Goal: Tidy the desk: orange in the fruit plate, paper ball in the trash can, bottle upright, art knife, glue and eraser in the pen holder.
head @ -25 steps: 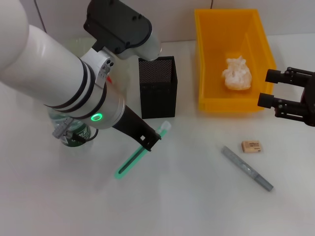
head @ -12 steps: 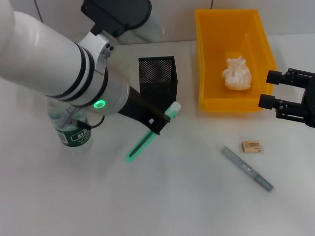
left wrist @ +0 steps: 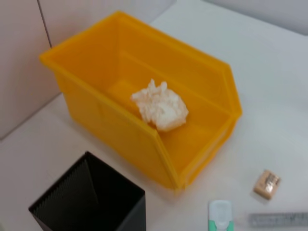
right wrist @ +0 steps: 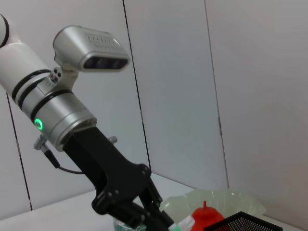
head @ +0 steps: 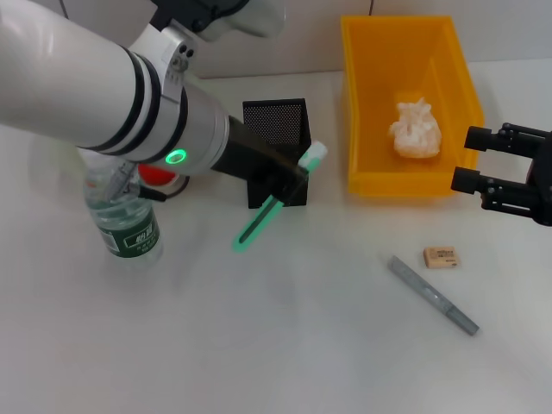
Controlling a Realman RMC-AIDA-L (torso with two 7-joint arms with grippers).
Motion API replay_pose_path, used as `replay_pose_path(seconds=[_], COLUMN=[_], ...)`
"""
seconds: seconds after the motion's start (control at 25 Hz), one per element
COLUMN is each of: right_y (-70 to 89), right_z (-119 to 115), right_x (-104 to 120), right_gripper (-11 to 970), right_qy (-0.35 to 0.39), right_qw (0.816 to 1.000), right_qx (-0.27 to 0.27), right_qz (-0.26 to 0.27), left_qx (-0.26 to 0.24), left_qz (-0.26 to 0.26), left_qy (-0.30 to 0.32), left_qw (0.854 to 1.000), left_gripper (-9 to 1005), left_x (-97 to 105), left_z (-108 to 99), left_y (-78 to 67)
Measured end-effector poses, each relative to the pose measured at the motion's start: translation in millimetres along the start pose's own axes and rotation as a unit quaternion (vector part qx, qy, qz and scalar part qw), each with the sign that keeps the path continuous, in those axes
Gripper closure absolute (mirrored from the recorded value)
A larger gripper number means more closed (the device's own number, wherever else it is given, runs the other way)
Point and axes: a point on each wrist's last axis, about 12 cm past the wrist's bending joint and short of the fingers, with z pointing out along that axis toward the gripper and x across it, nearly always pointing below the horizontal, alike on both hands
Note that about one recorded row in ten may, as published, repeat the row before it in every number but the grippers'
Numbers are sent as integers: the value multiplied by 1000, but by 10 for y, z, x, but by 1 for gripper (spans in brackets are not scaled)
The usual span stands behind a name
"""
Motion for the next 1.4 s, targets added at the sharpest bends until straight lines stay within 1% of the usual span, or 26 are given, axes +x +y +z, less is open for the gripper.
replay_pose_path(seconds=[0.2, 0.36, 0.4, 0.44, 0.64, 0.68, 0.76, 0.88, 0.92, 1.0, 1.08, 1.12, 1.16, 1.4], right_y=[-4, -9, -10, -11, -15, -15, -13, -11, -11, -11, -12, -12, -13, -10], right_z=[0, 1, 1, 1, 8, 9, 13, 16, 18, 20, 22, 22, 22, 29], right_x=[4, 8, 9, 9, 3, 2, 3, 6, 7, 7, 6, 6, 6, 9], right_gripper=[360, 360, 360, 360, 361, 361, 361, 361, 361, 361, 362, 362, 362, 362], right_qy=[0, 1, 1, 1, 0, 0, 0, 0, 0, -1, -1, -1, -1, -2], right_qw=[1000, 1000, 1000, 1000, 1000, 1000, 1000, 1000, 1000, 1000, 1000, 1000, 1000, 1000], right_qx=[2, 4, 4, 5, 4, 4, 4, 4, 4, 4, 4, 4, 4, 4], right_qz=[0, 1, 1, 1, 0, 0, 0, 0, 1, 1, 1, 1, 1, 2], left_qx=[-10, -12, -20, -23, -29, -36, -38, -39, -36, -38, -38, -39, -48, -56], left_qz=[8, 11, 17, 18, 23, 21, 21, 23, 23, 22, 22, 21, 22, 22], left_qy=[-32, -41, -66, -74, -88, -103, -108, -118, -135, -146, -146, -152, -172, -195], left_qw=[999, 999, 997, 997, 995, 994, 993, 992, 990, 988, 988, 987, 984, 979], left_gripper=[890, 890, 890, 890, 890, 890, 890, 890, 890, 890, 890, 891, 891, 891], left_x=[-69, -85, -117, -127, -130, -118, -113, -114, -114, -125, -125, -131, -146, -151], left_z=[-63, -76, -103, -110, -116, -117, -119, -123, -130, -135, -135, -138, -136, -129], left_y=[19, 20, 31, 37, 56, 83, 91, 98, 103, 108, 108, 114, 132, 161])
